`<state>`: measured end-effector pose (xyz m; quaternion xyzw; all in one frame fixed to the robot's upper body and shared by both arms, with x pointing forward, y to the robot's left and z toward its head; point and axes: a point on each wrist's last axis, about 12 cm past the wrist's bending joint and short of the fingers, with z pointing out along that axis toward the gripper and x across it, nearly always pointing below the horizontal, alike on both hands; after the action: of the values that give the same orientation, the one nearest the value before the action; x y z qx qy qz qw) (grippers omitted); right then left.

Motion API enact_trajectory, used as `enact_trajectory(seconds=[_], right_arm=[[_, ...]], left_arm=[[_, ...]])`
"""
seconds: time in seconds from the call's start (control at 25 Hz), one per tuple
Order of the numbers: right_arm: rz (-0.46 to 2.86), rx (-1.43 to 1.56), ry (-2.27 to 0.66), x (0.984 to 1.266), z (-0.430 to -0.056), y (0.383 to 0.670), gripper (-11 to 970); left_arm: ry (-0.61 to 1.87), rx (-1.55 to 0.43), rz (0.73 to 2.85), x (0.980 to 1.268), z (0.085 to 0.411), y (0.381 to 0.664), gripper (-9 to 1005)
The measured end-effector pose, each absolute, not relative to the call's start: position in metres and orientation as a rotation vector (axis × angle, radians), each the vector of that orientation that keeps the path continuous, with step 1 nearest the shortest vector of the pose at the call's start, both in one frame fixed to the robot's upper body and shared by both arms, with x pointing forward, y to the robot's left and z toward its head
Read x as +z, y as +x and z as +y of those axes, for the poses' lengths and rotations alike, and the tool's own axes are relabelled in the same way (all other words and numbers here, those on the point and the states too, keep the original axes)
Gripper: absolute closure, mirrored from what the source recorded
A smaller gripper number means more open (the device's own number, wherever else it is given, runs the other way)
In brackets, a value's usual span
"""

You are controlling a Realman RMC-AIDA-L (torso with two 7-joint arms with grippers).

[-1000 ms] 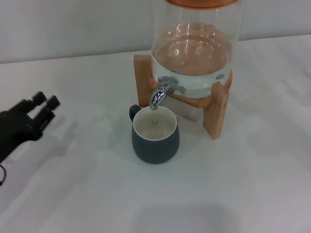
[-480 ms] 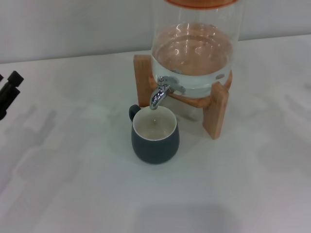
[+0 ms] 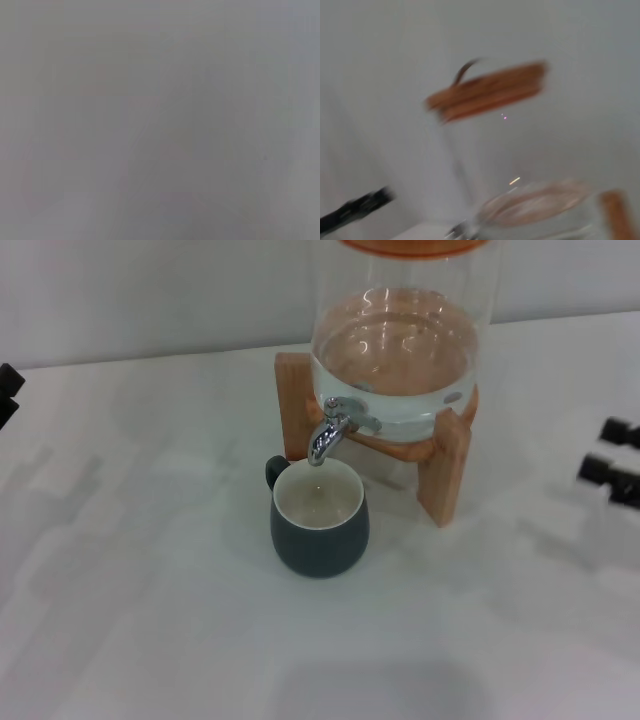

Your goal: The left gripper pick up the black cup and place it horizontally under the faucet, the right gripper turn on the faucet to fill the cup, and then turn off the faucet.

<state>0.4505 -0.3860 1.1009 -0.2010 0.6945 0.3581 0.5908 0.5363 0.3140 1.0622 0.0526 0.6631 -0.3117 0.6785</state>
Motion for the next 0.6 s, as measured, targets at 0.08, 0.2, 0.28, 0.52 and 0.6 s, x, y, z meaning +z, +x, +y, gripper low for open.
enact_trajectory(seconds=[0.08,0.2,0.28,0.52,0.6], right_arm=[[1.634,0.876,-0.535,1.102,-0.374,0.455,152],[1.657,0.925,-0.626,1.107,-0.357,0.464,152],[1.66,0.942,-0.673,1.113,-0.346,0.469,152],[1.603,0.957,-0.751,1.132,-0.323,0.477,152],[1.599,0.952,-0.746,1.134,-0.316,0.482,152]], left_arm=[[0.103,-0.705,1.499,1.061,0.315,0.537,228],[0.091,-0.702,1.51,1.06,0.316,0.537,228],[0.085,-0.697,1.516,1.059,0.317,0.535,228],[0.073,-0.685,1.53,1.056,0.32,0.533,228],[0.07,-0.682,1.534,1.055,0.32,0.533,228]])
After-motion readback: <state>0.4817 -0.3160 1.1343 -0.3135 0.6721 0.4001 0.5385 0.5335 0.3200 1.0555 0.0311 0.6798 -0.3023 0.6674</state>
